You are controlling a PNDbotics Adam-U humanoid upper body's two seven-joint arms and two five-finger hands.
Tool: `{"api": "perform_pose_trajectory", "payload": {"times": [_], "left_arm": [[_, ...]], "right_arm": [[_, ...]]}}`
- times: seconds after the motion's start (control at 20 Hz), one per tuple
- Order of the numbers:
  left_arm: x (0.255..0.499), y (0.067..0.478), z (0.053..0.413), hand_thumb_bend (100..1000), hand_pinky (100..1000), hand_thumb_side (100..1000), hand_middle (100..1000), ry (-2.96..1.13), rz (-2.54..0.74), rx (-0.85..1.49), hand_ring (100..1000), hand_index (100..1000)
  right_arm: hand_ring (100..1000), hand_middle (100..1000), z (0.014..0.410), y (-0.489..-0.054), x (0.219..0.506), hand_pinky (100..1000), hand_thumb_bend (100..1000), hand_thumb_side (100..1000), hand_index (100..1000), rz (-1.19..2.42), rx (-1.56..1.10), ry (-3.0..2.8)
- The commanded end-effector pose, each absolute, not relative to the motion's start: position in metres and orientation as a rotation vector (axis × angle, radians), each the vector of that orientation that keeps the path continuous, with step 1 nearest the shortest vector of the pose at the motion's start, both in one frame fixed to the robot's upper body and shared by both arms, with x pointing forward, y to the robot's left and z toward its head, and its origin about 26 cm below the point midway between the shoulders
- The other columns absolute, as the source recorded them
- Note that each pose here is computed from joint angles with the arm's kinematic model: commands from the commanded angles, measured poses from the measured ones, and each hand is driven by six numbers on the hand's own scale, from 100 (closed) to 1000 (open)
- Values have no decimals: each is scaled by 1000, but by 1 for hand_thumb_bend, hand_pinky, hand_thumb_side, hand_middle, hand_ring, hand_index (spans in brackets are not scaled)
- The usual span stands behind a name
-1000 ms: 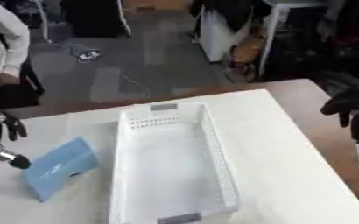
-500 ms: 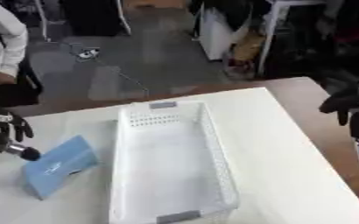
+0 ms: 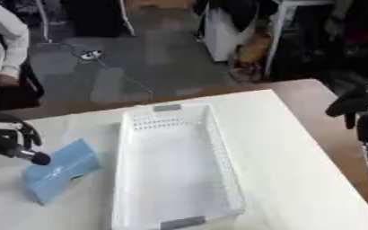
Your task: Pick up objects on the table and place them in the box.
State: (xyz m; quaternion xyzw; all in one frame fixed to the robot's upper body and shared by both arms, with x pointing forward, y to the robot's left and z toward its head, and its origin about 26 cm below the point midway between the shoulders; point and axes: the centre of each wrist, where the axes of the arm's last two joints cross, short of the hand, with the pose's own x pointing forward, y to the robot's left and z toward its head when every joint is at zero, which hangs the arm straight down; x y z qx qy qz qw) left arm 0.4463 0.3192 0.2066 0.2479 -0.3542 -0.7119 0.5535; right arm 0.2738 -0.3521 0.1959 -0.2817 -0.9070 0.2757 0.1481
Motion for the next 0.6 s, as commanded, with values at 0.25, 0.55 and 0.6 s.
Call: {"api": "perform_pose_trajectory", "payload": {"times": [0.25,0.55,0.6], "left_arm": [[453,323,211,1000,297,879,705,-832,-1660,602,582,863],[456,324,203,1000,310,873,710,-794,-1661,607,590,868],[457,325,202,1000,309,873,710,-788,-1660,609,590,867]], "right_arm": [[433,483,208,-353,273,188,100,985,578,834,-822,-2633],[433,483,210,-352,274,189,100,987,578,834,-819,-2637],[433,483,210,-352,274,189,100,987,578,833,-819,-2639]]}}
